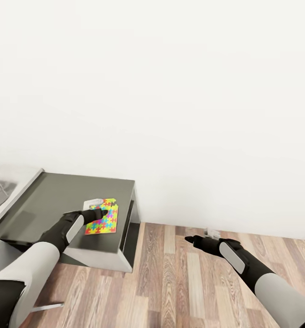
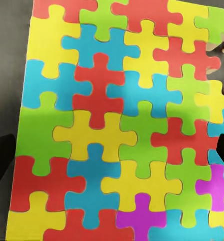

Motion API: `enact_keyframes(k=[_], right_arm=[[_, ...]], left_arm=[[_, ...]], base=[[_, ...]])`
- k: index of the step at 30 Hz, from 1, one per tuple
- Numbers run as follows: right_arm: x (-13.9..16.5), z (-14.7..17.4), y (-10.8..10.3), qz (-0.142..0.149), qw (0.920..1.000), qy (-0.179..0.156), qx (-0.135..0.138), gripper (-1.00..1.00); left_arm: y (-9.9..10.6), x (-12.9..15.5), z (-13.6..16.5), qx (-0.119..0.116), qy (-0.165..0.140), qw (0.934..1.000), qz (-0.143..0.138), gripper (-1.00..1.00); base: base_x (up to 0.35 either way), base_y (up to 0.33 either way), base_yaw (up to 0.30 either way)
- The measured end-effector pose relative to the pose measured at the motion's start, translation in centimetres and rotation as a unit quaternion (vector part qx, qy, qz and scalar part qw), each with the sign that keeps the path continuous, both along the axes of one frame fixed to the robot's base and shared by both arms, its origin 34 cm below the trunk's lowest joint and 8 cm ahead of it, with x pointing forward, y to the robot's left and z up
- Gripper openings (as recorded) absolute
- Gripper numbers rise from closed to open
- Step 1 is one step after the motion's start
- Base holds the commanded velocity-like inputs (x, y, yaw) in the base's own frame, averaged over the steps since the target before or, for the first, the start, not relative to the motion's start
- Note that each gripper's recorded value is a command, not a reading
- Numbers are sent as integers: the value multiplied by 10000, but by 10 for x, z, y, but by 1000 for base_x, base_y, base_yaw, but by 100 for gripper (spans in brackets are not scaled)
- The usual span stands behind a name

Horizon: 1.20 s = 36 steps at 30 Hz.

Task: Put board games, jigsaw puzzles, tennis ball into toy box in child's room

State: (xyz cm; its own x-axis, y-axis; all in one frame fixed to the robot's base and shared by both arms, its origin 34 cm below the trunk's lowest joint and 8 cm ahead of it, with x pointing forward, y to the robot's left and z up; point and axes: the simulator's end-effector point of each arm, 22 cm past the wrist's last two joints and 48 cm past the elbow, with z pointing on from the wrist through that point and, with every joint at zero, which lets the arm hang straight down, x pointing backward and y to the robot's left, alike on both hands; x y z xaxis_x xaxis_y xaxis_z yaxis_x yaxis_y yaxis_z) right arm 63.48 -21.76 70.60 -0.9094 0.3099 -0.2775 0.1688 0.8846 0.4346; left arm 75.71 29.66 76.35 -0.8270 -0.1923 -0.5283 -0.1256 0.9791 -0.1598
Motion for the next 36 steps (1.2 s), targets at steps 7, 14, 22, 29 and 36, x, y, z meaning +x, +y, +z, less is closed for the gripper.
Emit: enact_keyframes(k=[7,14,22,29,36], right_arm=[[0,0,0,-1,10000,1,-2,100],[0,0,0,0,10000,-2,-1,100],[0,0,0,0,10000,0,-1,100],[0,0,0,-1,10000,1,-1,100],[0,0,0,1,10000,0,-1,100]], left_arm=[[-1,0,0,-22,3,10000,-13,100],[-1,0,0,-26,4,10000,-8,100],[-1,0,0,-40,4,10000,-2,100],[-2,-1,-1,-55,5,10000,4,100],[-1,-1,-1,-47,6,10000,10,100]], base=[[0,-29,-111],[0,-2,-58],[-13,-34,-6],[-2,-6,0],[0,-27,0]])
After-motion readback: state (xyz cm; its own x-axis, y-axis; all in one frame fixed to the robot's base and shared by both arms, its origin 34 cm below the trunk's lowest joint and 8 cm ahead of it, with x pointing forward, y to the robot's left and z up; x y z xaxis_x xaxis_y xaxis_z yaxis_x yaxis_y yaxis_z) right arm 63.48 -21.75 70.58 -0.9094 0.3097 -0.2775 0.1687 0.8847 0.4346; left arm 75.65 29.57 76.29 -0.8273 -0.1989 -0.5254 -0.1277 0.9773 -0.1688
